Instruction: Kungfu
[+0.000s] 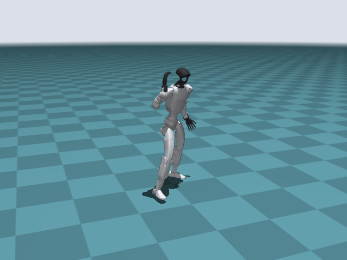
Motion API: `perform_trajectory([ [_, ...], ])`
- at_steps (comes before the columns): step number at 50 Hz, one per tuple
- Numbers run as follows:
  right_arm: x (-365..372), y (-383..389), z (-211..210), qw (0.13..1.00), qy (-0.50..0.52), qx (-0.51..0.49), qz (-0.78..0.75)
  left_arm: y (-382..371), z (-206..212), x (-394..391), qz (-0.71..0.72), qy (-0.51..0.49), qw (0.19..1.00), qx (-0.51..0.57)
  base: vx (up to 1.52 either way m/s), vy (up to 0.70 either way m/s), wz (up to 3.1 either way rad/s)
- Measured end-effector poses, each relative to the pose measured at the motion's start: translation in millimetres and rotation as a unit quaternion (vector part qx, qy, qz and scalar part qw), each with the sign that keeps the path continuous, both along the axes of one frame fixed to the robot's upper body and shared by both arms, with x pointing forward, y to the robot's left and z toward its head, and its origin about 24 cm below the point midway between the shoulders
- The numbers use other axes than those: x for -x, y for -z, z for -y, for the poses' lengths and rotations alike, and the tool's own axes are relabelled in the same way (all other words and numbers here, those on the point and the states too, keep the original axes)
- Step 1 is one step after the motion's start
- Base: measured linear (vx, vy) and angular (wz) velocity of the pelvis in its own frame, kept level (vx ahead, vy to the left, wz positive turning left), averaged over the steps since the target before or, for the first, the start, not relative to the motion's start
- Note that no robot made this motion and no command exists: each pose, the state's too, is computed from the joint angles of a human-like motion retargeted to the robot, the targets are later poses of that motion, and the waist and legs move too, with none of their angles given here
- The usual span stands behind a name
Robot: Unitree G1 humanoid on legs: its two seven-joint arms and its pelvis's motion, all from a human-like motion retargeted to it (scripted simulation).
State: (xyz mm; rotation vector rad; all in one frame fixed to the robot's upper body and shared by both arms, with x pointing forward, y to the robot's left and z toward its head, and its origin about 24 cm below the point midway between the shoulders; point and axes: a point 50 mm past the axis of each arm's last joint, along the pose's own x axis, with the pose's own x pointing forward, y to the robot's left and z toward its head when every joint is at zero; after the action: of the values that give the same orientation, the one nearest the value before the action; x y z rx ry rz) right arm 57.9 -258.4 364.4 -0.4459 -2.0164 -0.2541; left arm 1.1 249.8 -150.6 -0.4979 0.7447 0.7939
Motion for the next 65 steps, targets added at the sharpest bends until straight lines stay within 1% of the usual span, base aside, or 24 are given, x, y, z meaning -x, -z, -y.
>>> perform_trajectory([
  [5,-2.6,-4.3,2.1,1.000,-0.014,0.001,0.001,4.6,16.9,2.9,0.032,-0.060,0.997,0.043,-0.02,0.11,-0.52],
  [10,-6.0,-7.4,2.2,0.999,-0.033,0.007,-0.005,6.2,25.4,10.3,0.028,-0.056,0.996,0.059,0.00,-0.02,-0.39],
  [14,-10.1,-7.4,4.3,1.000,-0.013,0.005,-0.012,5.8,22.8,27.1,-0.013,-0.031,0.998,0.052,0.03,-0.41,-0.17],
  [17,-16.1,-7.4,7.5,1.000,-0.002,-0.006,-0.022,2.6,15.0,42.6,-0.055,-0.003,0.998,0.028,0.10,-0.76,-0.52],
  [20,-27.6,-5.6,7.5,0.999,-0.008,-0.010,-0.037,-2.3,4.2,59.8,-0.114,0.046,0.992,-0.010,0.06,-1.02,-1.23],
  [23,-49.9,-1.4,5.3,0.998,0.010,-0.008,-0.060,-7.5,-9.9,73.5,-0.186,0.118,0.974,-0.052,0.20,-1.42,-2.73],
  [25,-63.2,-2.2,2.3,0.997,0.029,0.003,-0.076,-7.2,-16.0,63.6,-0.206,0.169,0.960,-0.079,0.25,-1.20,-3.34],
  [27,-75.0,-3.9,-1.4,0.995,0.030,0.023,-0.097,-4.1,-15.0,38.6,-0.192,0.207,0.954,-0.101,0.24,-0.50,-2.68],
  [32,-112.5,-3.4,-9.4,0.985,-0.021,0.046,-0.164,-6.5,-15.4,-27.6,-0.117,0.255,0.948,-0.152,0.36,-0.62,-2.12],
  [36,-134.9,-5.9,-23.2,0.980,-0.018,0.074,-0.182,-20.7,-21.6,-83.2,-0.053,0.308,0.926,-0.213,0.49,-0.80,-1.77],
  [40,-152.1,-12.0,-40.1,0.976,0.014,0.119,-0.181,-56.7,-30.6,-155.8,0.033,0.381,0.869,-0.314,0.50,-0.44,-2.61],
  [42,-159.1,-16.1,-49.8,0.971,0.038,0.154,-0.176,-90.3,-32.8,-202.4,0.087,0.411,0.817,-0.395,0.61,-0.35,-3.00],
  [44,-165.2,-20.6,-61.1,0.964,0.073,0.197,-0.163,-136.9,-34.7,-251.6,0.132,0.426,0.749,-0.489,0.79,-0.30,-2.62],
  [47,-172.4,-25.9,-81.4,0.943,0.150,0.269,-0.122,-226.4,-31.9,-319.7,0.173,0.410,0.638,-0.628,0.80,-0.22,-2.11],
  [50,-180.1,-30.4,-101.6,0.916,0.247,0.309,-0.059,-321.0,-22.5,-364.2,0.193,0.328,0.578,-0.722,0.91,-0.10,-2.07],
  [53,-183.0,-35.5,-123.4,0.890,0.312,0.331,0.014,-385.0,-11.2,-385.0,0.184,0.287,0.569,-0.749,1.04,0.16,-2.27],
  [55,-178.1,-39.5,-138.3,0.867,0.345,0.351,0.071,-422.7,-12.2,-390.2,0.148,0.284,0.558,-0.766,1.32,0.34,-1.37],
  [57,-178.7,-35.6,-152.8,0.851,0.368,0.360,0.107,-440.0,-18.1,-389.3,0.079,0.296,0.549,-0.778,0.84,0.19,-1.74],
  [59,-175.5,-34.1,-161.7,0.839,0.380,0.364,0.139,-459.4,-8.3,-389.1,0.031,0.312,0.525,-0.791,0.48,0.11,-1.75],
  [60,-174.8,-30.3,-162.8,0.827,0.391,0.375,0.151,-467.5,3.7,-389.8,0.016,0.326,0.505,-0.799,0.44,-0.03,-1.57],
  [62,-180.8,-15.0,-167.6,0.813,0.397,0.403,0.138,-465.4,32.2,-391.4,-0.003,0.370,0.430,-0.823,0.32,-0.15,-2.26],
  [65,-187.3,9.7,-181.2,0.795,0.385,0.452,0.120,-458.8,51.9,-385.7,-0.046,0.411,0.328,-0.849,0.04,-0.25,-2.87],
])
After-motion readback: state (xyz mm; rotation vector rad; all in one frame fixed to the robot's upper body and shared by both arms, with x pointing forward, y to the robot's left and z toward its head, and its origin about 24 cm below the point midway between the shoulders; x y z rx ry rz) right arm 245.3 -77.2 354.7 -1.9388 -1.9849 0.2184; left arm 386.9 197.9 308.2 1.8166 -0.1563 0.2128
